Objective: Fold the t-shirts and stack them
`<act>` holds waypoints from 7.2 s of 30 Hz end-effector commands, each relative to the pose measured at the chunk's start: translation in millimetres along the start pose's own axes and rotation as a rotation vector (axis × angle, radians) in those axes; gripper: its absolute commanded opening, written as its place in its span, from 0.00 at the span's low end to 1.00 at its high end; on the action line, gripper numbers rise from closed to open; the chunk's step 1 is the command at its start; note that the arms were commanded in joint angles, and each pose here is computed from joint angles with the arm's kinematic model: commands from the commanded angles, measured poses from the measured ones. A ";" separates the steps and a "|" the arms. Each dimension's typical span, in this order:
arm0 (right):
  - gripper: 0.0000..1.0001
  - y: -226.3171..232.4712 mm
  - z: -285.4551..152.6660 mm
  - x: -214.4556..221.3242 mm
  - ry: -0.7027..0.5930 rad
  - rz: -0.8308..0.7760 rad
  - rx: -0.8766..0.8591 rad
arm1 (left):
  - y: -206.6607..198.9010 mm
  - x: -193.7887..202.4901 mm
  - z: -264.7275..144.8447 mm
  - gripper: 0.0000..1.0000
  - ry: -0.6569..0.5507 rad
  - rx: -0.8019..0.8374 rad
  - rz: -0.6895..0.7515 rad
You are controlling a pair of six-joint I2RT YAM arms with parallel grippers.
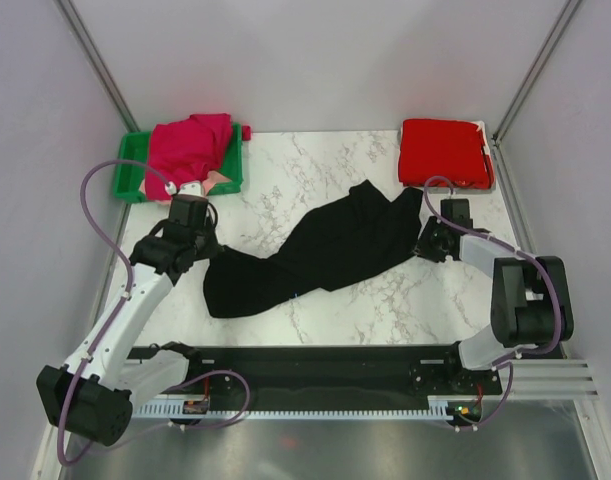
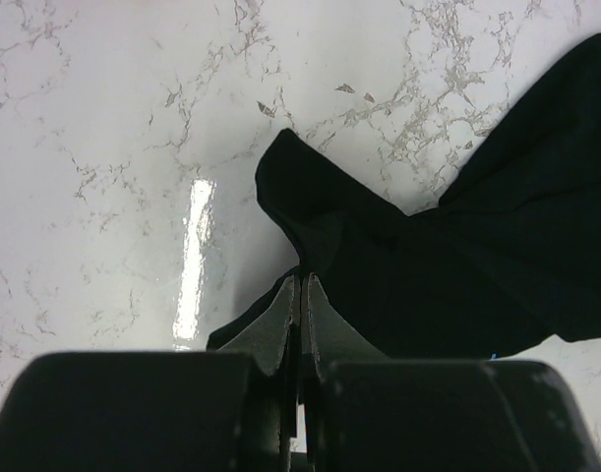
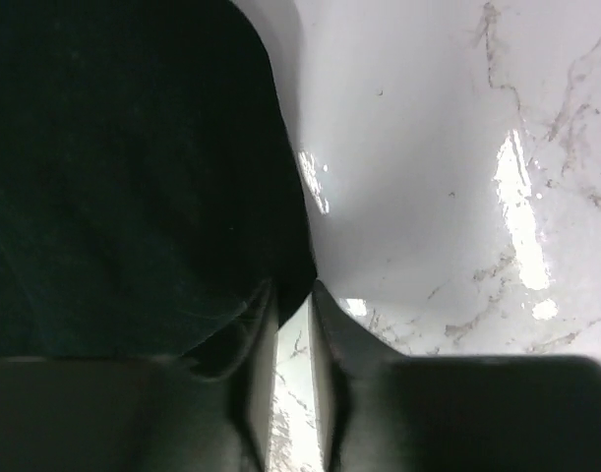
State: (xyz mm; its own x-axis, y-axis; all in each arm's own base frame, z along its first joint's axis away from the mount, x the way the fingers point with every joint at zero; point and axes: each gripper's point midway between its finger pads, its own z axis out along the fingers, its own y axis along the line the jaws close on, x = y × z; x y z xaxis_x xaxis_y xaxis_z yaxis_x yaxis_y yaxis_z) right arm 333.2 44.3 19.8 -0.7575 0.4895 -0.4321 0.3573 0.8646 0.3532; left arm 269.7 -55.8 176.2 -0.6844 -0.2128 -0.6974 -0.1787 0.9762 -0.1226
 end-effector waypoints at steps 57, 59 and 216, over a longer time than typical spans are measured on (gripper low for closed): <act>0.46 23.3 -32.0 -6.0 0.060 -0.165 0.051 | 13.7 23.8 32.8 0.02 0.118 0.012 0.090; 0.46 22.0 -29.1 -9.9 0.051 -0.169 0.063 | 12.7 25.1 34.2 0.02 0.124 0.016 0.094; 0.90 111.4 67.6 -139.1 -0.006 -0.176 0.157 | -85.4 -57.7 202.7 0.86 0.273 0.081 -0.074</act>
State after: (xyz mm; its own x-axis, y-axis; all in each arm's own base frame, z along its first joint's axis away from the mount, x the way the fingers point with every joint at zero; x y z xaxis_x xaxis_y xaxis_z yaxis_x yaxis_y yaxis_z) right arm 527.9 74.7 28.2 -0.8130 0.3286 -0.4806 0.3230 0.9414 0.0972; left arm 471.7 -112.6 34.0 -0.8619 -0.2945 -0.4127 -0.2324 0.9529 -0.1946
